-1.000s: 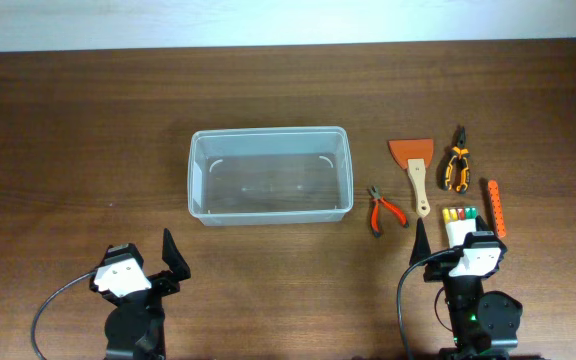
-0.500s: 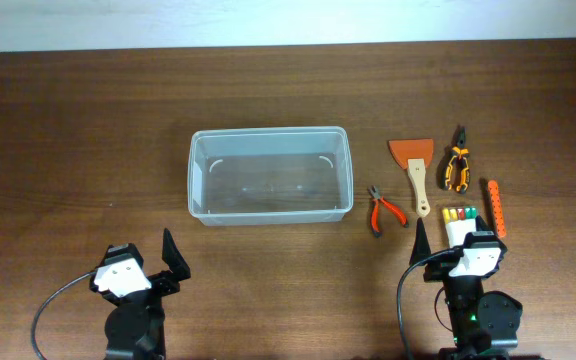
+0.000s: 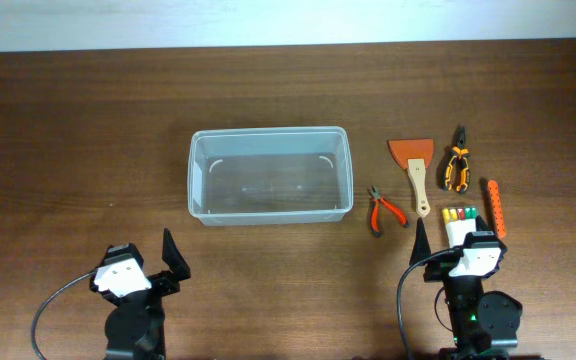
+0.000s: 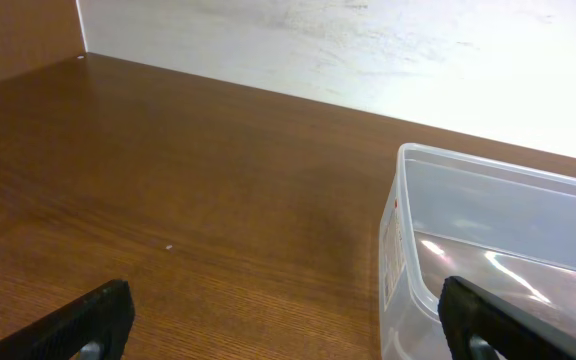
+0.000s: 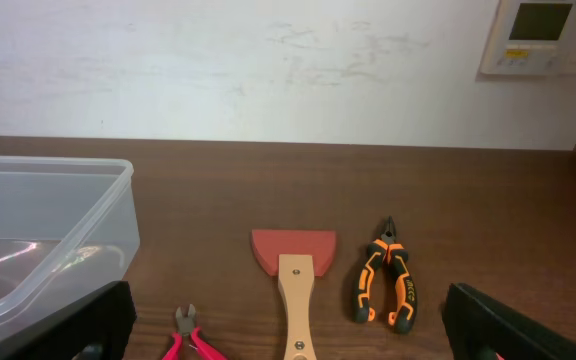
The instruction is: Pack container
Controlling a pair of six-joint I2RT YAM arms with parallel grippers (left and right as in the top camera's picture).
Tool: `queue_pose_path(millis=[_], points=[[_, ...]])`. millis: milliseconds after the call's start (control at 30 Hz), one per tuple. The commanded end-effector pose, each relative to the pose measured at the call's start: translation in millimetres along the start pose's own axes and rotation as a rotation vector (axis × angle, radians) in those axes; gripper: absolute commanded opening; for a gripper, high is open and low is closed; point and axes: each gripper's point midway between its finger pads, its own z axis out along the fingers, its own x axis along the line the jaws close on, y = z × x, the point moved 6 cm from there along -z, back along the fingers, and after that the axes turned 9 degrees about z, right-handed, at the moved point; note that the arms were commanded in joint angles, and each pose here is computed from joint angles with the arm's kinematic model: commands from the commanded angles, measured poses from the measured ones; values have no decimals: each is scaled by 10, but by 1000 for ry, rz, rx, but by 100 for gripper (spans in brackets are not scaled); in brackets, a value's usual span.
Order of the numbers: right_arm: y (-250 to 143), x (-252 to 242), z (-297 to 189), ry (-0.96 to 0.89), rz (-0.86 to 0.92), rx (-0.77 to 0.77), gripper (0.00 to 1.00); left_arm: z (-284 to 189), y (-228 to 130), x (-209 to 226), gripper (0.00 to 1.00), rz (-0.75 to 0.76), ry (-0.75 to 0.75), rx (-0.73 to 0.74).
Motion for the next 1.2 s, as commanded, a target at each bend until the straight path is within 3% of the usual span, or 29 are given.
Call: queue_pose_path(millis=[0,1167], points=[[-16,-11,-1,-2,9,2,99,0,-9,-1,99,10,0,0],[-17,6,-1,13,9,4,99,0,-9,-1,99,10,0,0]])
